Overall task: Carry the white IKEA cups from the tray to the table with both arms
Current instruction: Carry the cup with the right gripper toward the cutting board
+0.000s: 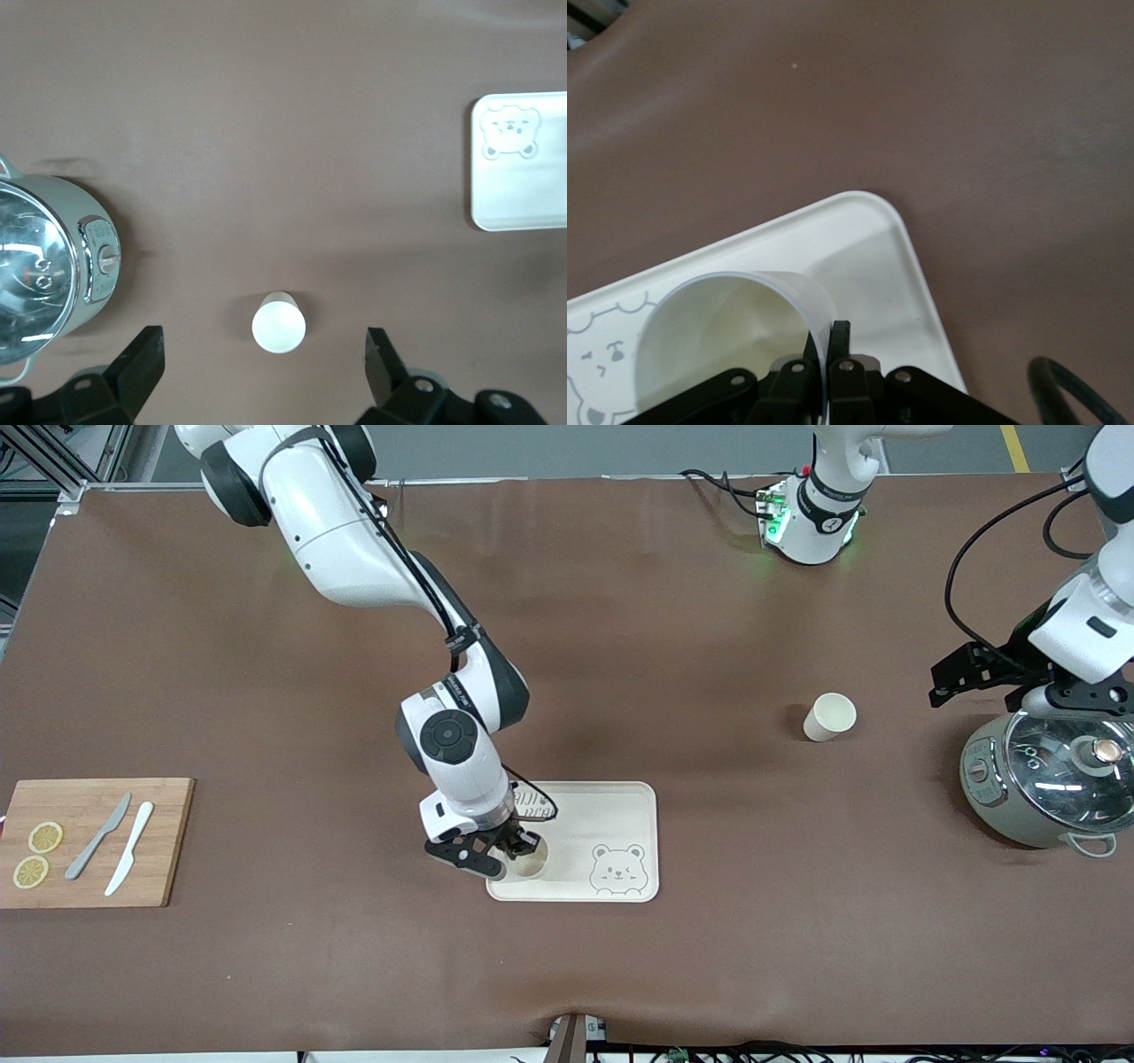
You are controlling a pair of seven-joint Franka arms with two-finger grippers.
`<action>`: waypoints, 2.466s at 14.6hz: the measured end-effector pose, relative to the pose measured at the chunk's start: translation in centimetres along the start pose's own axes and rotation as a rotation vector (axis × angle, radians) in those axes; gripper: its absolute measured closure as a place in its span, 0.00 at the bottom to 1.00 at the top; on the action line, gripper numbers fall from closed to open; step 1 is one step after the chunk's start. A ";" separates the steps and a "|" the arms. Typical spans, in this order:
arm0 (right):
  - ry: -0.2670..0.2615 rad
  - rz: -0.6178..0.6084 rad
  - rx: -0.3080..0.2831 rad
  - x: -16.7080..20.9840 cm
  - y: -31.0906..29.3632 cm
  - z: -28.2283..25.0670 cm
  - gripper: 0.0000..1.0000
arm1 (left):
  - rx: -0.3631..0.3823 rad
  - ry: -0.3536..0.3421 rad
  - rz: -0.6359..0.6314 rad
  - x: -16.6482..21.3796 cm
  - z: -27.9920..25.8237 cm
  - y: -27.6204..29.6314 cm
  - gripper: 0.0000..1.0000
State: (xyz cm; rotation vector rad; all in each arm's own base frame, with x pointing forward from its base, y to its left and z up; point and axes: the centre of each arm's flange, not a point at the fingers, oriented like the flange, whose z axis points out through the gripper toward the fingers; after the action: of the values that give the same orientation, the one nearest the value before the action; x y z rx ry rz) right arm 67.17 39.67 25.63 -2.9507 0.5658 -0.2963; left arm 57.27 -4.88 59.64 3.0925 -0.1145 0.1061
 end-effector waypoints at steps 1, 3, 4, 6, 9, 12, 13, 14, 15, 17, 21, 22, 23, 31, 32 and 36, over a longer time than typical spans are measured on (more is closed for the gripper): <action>-0.019 -0.002 -0.027 0.7 0.7 -0.7 0.97 | 0.000 -0.009 0.007 0.2 -0.9 0.4 0.00; -0.042 -0.026 -0.059 2.6 2.6 -2.9 0.97 | 0.000 -0.016 0.022 0.4 -2.3 1.3 0.00; -0.046 -0.044 -0.066 3.6 4.0 -4.0 0.97 | 0.000 -0.014 0.031 0.5 -2.7 1.8 0.00; -0.059 -0.094 -0.080 5.5 7.6 -6.1 0.97 | -0.001 -0.005 0.048 0.5 -3.4 2.8 0.00; -0.090 -0.169 -0.102 7.3 13.9 -8.7 0.97 | -0.002 0.000 0.022 0.4 -3.8 3.7 0.00; -0.117 -0.259 -0.109 8.9 21.0 -10.5 0.97 | -0.001 -0.022 -0.015 0.2 -3.6 3.8 0.00; -0.128 -0.290 -0.105 9.6 23.5 -10.9 0.97 | -0.001 -0.029 -0.013 0.1 -3.5 3.9 0.00; -0.143 -0.326 -0.091 10.7 26.8 -11.4 0.97 | -0.001 -0.033 -0.007 0.0 -3.5 4.2 0.00; -0.154 -0.356 -0.074 11.8 29.7 -11.5 0.97 | -0.002 -0.033 0.000 0.0 -3.5 4.6 0.00; -0.167 -0.423 -0.012 14.0 35.5 -11.3 0.97 | -0.003 -0.027 0.008 -0.1 -3.8 5.1 0.00; -0.147 -0.470 0.026 15.6 40.8 -9.9 0.97 | -0.004 -0.021 0.003 -0.1 -4.2 4.8 0.00; -0.140 -0.475 0.024 15.4 40.6 -8.8 0.97 | -0.004 -0.021 0.002 -0.1 -4.2 4.7 0.00; -0.133 -0.480 0.022 15.2 40.3 -7.5 0.97 | -0.003 -0.022 0.002 -0.1 -4.2 4.7 0.00; -0.111 -0.494 -0.003 13.9 40.0 -0.2 0.97 | -0.002 -0.024 -0.008 0.0 -4.1 4.1 0.00; -0.109 -0.494 -0.002 14.0 39.9 -0.3 0.96 | -0.002 -0.024 -0.011 0.0 -4.1 3.9 0.00; -0.100 -0.504 0.001 14.2 39.2 -0.6 0.63 | 0.001 -0.023 -0.022 0.1 -4.1 3.0 0.00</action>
State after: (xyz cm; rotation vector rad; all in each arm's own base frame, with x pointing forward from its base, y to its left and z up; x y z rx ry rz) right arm 66.12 -1.87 22.48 -3.0404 -0.2000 -0.1890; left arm 56.85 -7.67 63.88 3.0956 -0.0812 0.0693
